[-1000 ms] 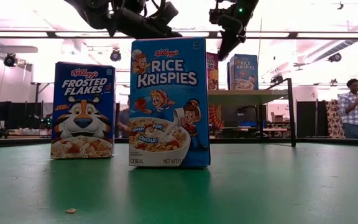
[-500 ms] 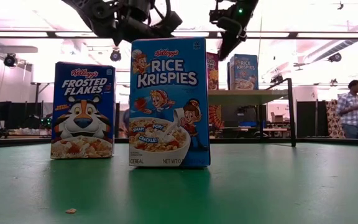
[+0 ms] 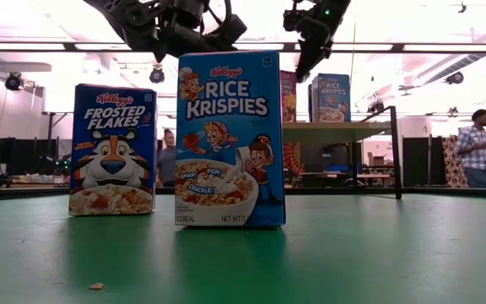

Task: Stack cereal on shelf
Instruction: Adjust the pink cereal box on the shelf

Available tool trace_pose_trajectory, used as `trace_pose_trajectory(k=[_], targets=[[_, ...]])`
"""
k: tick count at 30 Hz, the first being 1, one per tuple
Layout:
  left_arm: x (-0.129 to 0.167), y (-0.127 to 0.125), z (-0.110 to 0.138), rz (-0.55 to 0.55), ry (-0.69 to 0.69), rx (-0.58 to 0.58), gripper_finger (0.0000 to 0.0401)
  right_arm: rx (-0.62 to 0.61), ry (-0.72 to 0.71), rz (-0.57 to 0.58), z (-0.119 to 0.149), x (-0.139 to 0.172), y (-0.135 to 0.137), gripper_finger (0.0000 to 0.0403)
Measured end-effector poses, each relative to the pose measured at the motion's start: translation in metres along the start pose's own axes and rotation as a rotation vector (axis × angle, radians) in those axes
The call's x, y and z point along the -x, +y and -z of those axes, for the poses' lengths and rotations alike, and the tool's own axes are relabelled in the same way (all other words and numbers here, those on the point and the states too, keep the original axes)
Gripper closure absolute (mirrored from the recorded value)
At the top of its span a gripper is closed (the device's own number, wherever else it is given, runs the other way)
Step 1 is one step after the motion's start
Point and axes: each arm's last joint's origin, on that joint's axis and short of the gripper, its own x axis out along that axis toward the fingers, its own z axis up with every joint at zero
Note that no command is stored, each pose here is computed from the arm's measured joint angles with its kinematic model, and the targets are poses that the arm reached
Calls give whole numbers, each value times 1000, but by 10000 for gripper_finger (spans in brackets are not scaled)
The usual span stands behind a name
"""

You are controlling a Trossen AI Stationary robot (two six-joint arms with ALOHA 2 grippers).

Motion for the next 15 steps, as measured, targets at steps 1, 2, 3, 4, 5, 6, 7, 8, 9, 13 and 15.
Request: trace_pose_trajectory(k=[1,2,3,4,5,6,7,8,9,13,15], targets=[[0,0,0,-1,0,0,401,5,0,-3,0,0,1,390],[0,0,0,-3,2,0,401,9,1,-5,0,1,3,390],[0,0,0,-3,3,0,401,15,2,-8,0,1,4,390],[0,0,0,-3,3,0,401,23,4,-11,0,2,5,390],[0,0,0,-3,3,0,401,29,8,-15,0,3,7,390],[0,0,0,-3,3,0,401,34,11,-19,1,4,8,390],[0,1,0,-4,3,1,401,37,15,-23,1,4,9,390],[0,1,0,-4,3,1,401,39,16,-26,1,5,10,390],[0,1,0,-4,3,2,401,42,19,-29,2,5,11,390],[0,1,0,-3,2,3,401,42,19,-32,2,9,13,390],[0,1,0,-3,1,4,401,40,6,-29,1,12,12,390]])
